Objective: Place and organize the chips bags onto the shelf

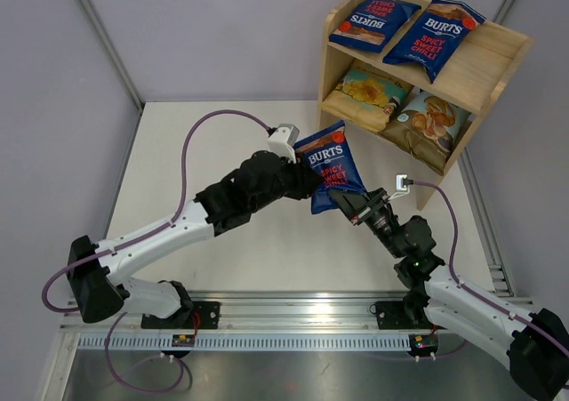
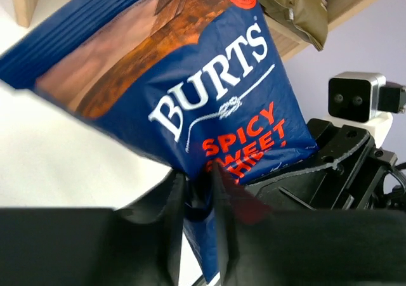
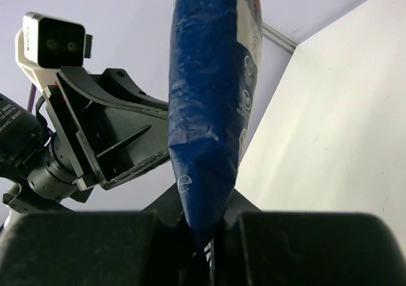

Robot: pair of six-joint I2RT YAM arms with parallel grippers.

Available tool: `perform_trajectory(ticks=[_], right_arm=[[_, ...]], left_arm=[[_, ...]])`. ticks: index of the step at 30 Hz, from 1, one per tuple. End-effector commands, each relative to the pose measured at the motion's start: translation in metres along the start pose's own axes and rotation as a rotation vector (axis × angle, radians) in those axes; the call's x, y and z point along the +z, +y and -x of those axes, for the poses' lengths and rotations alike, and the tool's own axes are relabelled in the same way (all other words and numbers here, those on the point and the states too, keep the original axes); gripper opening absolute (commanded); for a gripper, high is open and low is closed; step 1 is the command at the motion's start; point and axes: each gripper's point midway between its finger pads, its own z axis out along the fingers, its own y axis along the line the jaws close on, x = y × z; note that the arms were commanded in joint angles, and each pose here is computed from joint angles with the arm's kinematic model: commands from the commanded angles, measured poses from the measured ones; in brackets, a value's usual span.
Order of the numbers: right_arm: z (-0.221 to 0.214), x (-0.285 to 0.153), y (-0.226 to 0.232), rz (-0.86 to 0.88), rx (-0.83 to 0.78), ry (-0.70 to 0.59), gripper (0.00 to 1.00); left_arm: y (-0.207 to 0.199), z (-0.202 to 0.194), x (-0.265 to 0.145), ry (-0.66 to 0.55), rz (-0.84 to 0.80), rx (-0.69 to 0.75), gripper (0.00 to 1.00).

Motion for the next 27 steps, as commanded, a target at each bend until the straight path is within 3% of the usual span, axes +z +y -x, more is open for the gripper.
perform_trajectory(ticks=[1, 3, 7, 11, 17, 22, 26, 27], right_arm=[[0.022, 0.009, 0.034, 0.084, -0.03, -0.071, 0.02], [0.026, 0.01, 0.041, 0.091, -0.039, -0.078, 0.0], [0.033, 0.01, 0.055, 0.109, -0.055, -0.086, 0.0], [0.038, 0.01, 0.07, 0.131, -0.045, -0.081, 0.0], [0.049, 0.019, 0.109, 0.189, -0.073, -0.06, 0.0], [0.092, 0.031, 0.161, 0.188, -0.152, -0.15, 0.0], [0.12, 0.049, 0.18, 0.099, -0.192, -0.198, 0.0], [0.139, 0.049, 0.21, 0.129, -0.206, -0.238, 0.0]], left_arm=[[-0.008, 0.038, -0.019, -0.1, 0.011, 0.037, 0.32], [0.006, 0.047, -0.033, -0.145, 0.08, 0.043, 0.43], [0.034, 0.06, -0.064, -0.221, 0.203, 0.065, 0.55], [0.064, 0.066, -0.099, -0.264, 0.33, 0.1, 0.6], [0.097, 0.053, -0.141, -0.226, 0.451, 0.151, 0.65], [0.106, 0.044, -0.167, -0.176, 0.459, 0.196, 0.68], [0.118, 0.028, -0.184, -0.084, 0.49, 0.257, 0.79], [0.123, 0.022, -0.191, -0.052, 0.504, 0.274, 0.85]])
